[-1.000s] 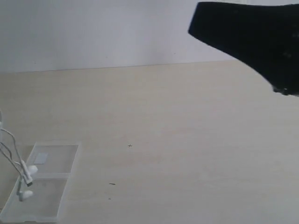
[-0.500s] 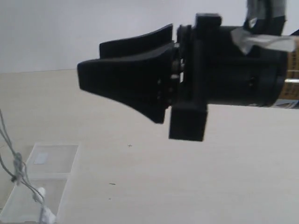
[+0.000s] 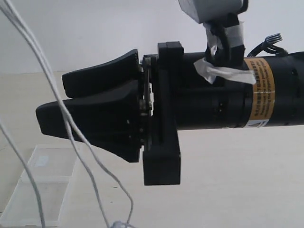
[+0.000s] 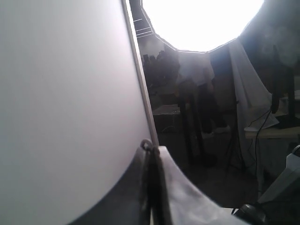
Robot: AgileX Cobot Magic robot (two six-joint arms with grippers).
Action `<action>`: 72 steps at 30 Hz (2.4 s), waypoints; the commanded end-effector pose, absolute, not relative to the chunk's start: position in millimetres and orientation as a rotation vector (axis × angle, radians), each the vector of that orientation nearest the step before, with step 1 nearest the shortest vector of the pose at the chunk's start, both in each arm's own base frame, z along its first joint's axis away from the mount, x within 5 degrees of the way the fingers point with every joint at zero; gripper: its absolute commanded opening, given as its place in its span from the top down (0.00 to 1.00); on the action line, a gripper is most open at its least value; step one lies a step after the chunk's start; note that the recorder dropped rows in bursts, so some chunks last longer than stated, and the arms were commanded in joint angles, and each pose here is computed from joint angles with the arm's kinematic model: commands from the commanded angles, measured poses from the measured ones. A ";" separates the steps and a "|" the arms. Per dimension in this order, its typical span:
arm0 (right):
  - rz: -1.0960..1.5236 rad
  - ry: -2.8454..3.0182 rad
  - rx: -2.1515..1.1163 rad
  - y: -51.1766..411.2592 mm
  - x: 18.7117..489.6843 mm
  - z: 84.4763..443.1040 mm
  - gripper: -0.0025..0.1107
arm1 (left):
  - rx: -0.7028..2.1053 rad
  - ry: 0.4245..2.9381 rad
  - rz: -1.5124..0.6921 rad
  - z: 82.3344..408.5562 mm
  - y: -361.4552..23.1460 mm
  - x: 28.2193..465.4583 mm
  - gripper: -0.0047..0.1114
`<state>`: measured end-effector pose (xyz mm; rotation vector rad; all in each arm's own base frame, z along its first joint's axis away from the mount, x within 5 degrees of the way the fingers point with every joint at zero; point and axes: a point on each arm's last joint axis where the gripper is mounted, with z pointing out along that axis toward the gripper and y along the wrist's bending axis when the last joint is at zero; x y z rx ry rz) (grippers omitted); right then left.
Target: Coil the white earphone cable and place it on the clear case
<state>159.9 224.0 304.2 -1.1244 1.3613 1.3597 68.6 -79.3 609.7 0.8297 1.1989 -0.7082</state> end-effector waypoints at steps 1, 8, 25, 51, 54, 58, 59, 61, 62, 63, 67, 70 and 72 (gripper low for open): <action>1.339 1.358 -1.125 225.2 161.5 305.8 0.47 | 0.852 1.193 -0.724 609.5 -80.3 65.4 0.96; 1.367 1.380 -1.100 225.2 161.7 306.4 0.47 | 0.883 1.205 -0.726 607.1 -81.4 64.1 0.96; 1.435 1.291 -1.052 244.0 142.8 314.3 0.41 | 0.849 1.199 -0.752 608.8 -81.8 75.7 0.96; 1.428 1.319 -1.154 257.6 129.6 302.0 0.53 | 0.857 1.181 -0.777 609.6 -83.1 78.5 0.96; 1.426 1.321 -1.154 257.6 129.8 301.9 0.45 | 0.857 1.181 -0.777 609.6 -83.1 78.5 0.96; 1.422 1.325 -1.153 257.6 130.1 301.6 0.45 | 0.857 1.181 -0.777 609.6 -83.1 78.5 0.96; 1.410 1.336 -1.151 257.7 131.0 300.8 0.45 | 0.857 1.180 -0.779 609.7 -83.2 78.3 0.96; 1.387 1.356 -1.146 257.8 132.7 299.3 0.45 | 0.857 1.179 -0.781 609.8 -83.2 78.2 0.96; 1.387 1.356 -1.146 257.8 132.7 299.3 0.45 | 0.856 1.178 -0.781 609.9 -83.2 78.3 0.96; 1.387 1.356 -1.146 257.8 132.7 299.3 0.45 | 0.856 1.178 -0.781 609.9 -83.2 78.3 0.96; 1.387 1.356 -1.146 257.8 132.7 299.3 0.45 | 0.845 1.173 -0.780 610.8 -82.8 78.7 0.96; 1.389 1.357 -1.143 257.8 132.8 299.5 0.45 | 0.840 1.171 -0.779 611.1 -82.6 78.9 0.96; 1.390 1.357 -1.140 257.8 133.0 299.6 0.45 | 0.835 1.169 -0.777 611.5 -82.4 79.2 0.96</action>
